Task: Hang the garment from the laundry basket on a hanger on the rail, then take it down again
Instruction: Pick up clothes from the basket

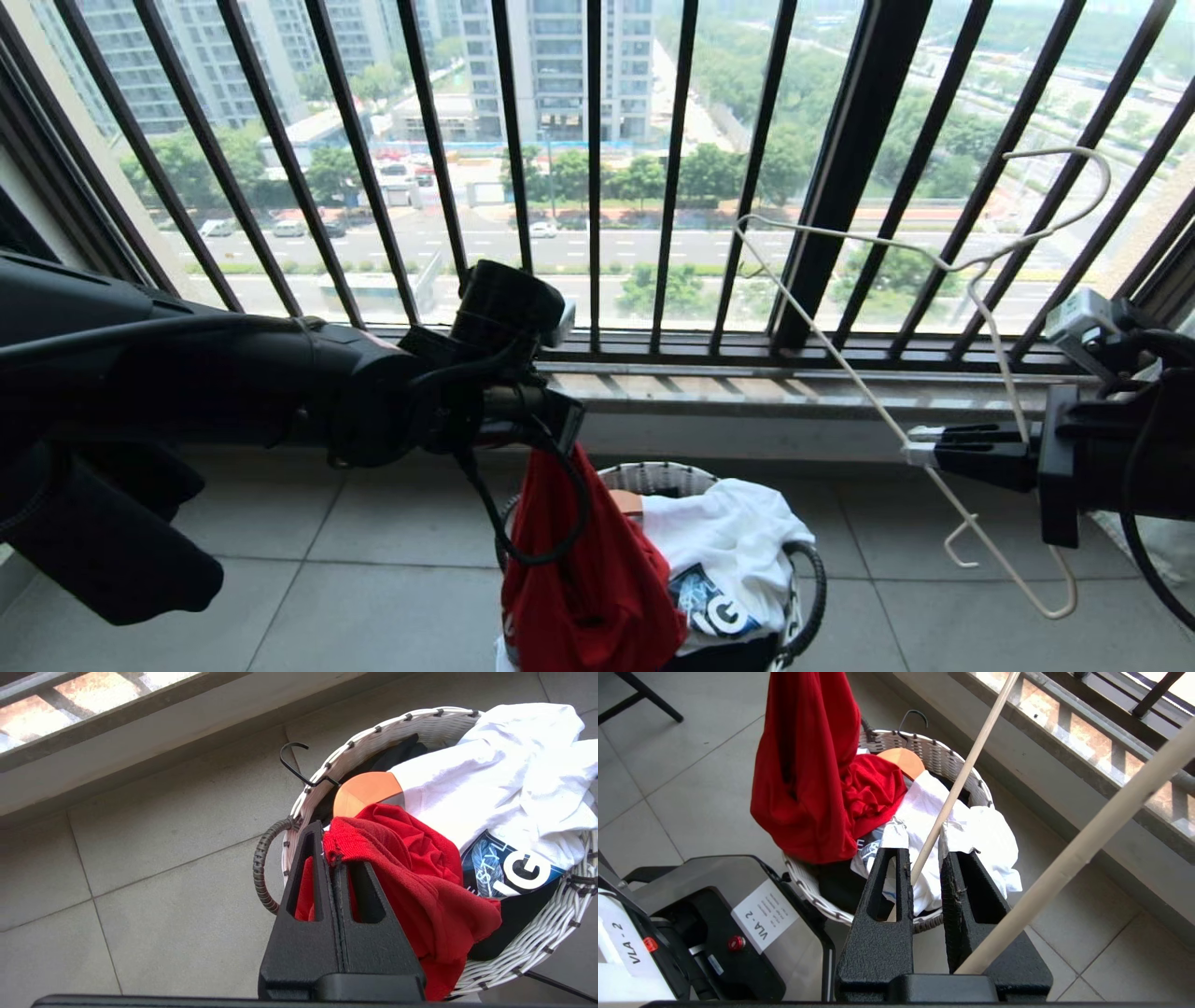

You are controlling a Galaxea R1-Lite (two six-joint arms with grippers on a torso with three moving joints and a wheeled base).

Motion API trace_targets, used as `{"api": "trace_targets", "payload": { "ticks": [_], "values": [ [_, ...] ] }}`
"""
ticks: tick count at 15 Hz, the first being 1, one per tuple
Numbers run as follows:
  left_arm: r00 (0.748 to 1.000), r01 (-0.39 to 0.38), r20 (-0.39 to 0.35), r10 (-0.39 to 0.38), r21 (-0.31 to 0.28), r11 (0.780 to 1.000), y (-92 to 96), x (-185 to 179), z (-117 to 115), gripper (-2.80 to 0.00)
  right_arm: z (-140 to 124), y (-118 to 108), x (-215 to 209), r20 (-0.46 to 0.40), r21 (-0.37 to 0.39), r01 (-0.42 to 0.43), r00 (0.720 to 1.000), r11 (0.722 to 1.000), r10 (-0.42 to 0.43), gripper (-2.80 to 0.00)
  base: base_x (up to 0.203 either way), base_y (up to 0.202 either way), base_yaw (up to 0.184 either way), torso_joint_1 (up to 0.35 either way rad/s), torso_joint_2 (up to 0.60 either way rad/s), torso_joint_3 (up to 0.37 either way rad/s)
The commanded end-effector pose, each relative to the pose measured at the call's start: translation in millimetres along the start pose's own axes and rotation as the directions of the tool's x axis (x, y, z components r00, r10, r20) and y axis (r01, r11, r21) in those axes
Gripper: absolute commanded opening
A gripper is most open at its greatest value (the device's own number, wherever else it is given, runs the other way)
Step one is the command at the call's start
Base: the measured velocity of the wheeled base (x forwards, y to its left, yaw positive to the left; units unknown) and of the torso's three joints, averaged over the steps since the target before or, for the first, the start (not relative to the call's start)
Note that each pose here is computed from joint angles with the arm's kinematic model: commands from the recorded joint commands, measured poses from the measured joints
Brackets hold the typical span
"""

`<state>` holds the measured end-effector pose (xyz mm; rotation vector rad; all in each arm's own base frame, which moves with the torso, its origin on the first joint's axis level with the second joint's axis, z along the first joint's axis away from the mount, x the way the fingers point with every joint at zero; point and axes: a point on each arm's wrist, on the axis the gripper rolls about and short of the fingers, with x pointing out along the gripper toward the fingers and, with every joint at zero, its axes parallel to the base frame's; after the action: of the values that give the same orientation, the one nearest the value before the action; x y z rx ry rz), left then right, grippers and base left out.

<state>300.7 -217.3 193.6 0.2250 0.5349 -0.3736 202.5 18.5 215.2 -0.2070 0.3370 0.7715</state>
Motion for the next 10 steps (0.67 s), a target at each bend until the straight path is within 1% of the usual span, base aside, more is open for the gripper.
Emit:
{"api": "trace_targets", "payload": {
  "ticks": [1,7,10],
  "values": [
    [1.0,-0.002,-0.001,0.002,-0.001,1.0,-0.1,0.8,-0.3,-2.8,0.1,0.1,0.1,0.002,-0.003,-0.004,1.0,1.0,0.004,-2.8,0.0,0.0,0.0,0.001,0.0,0.203],
    [1.0,-0.002,-0.005,0.002,0.003,1.0,-0.5,1.6,-1.2,-2.8,0.1,0.1,0.1,0.002,-0.003,-0.004,1.0,1.0,0.004,-2.8,0.0,0.0,0.0,0.001,0.0,0.204],
    [1.0,-0.003,-0.01,0.003,0.023,1.0,0.0,2.1,-3.0,-2.8,0.1,0.1,0.1,0.002,-0.003,-0.004,1.0,1.0,0.004,-2.8,0.0,0.0,0.0,0.0,0.0,0.206]
  ]
}}
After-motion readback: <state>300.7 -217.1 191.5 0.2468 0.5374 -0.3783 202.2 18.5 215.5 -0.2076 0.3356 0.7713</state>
